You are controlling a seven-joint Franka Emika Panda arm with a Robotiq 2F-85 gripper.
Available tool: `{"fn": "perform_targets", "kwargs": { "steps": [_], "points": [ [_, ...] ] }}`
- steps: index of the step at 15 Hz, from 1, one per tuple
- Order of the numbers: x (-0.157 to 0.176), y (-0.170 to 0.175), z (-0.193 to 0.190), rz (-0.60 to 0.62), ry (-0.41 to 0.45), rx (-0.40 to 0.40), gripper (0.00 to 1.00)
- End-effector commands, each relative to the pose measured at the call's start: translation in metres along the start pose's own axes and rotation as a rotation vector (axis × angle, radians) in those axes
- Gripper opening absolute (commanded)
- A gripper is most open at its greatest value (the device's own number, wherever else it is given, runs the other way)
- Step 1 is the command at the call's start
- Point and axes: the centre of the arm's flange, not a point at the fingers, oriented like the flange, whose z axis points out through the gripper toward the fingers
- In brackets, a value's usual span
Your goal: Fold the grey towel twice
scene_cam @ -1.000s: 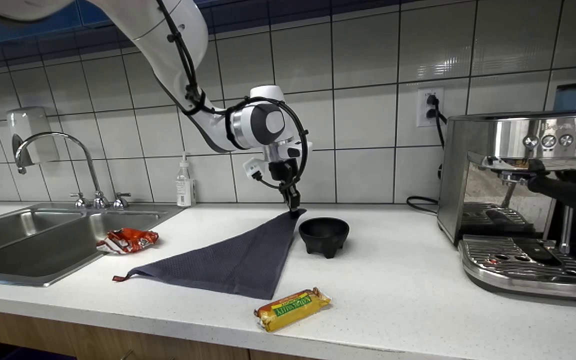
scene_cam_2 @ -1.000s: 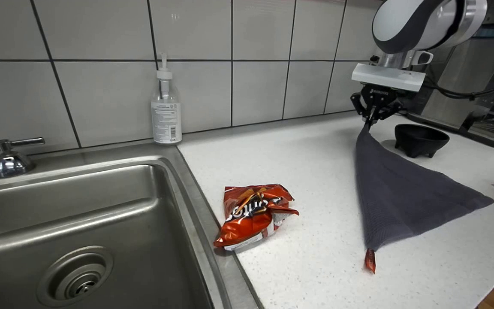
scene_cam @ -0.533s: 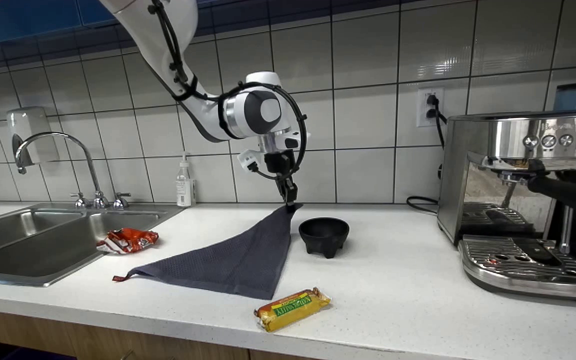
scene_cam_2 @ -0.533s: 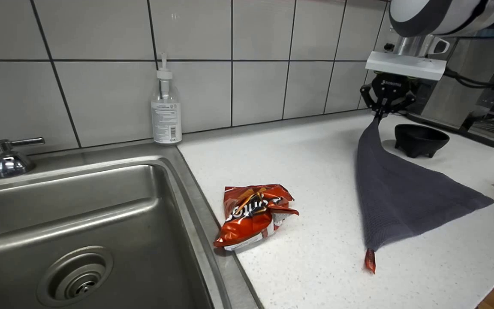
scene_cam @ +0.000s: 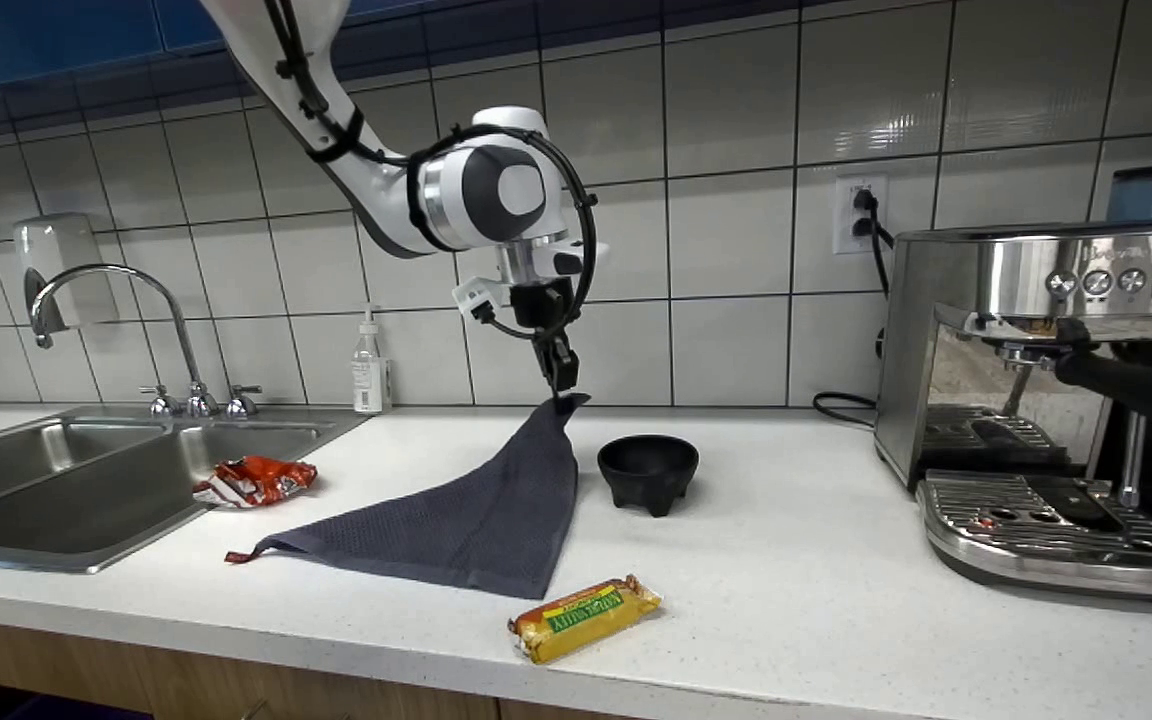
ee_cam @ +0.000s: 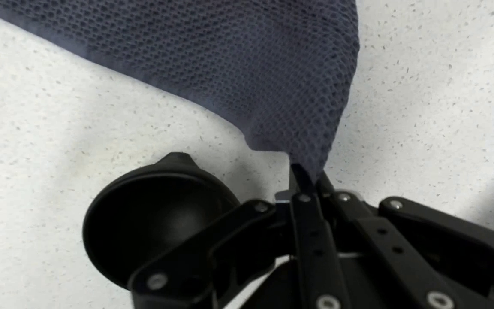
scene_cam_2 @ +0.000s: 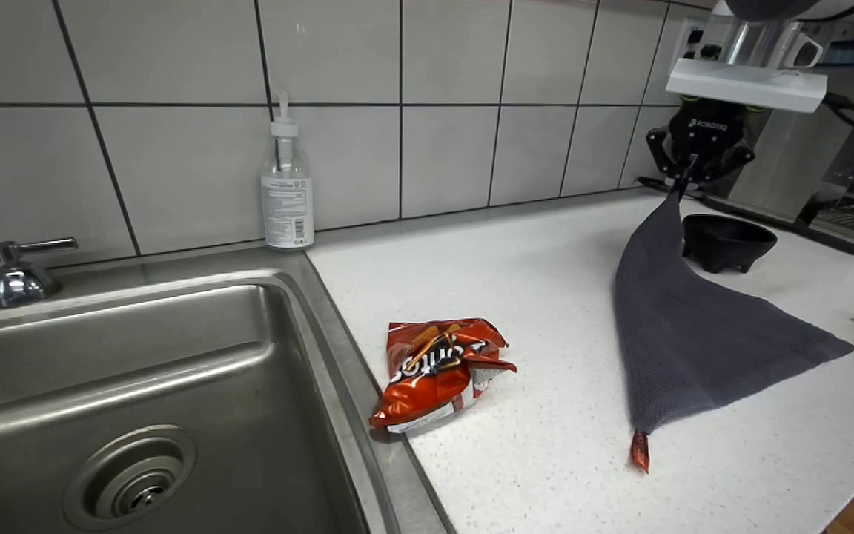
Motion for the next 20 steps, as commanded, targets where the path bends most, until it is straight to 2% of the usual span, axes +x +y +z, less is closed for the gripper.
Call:
{"fn": "perform_targets", "kwargs": {
  "steps": [1,7,10,15,20],
  "points": [
    [-0.027,0.018,-0.025,0.010,-0.002,0.016,0.01],
    [-0.049,0.032,-0.046,-0.005,-0.009,0.048,0.01],
    [-0.057,0.035,-0.053,-0.022,0.014,0.066,0.01],
    [-0.073,0.039,-0.052,-0.075,0.050,0.079,0.01],
    [-0.094,0.043,-0.052,-0.084,0.024,0.077,0.01]
  ]
}}
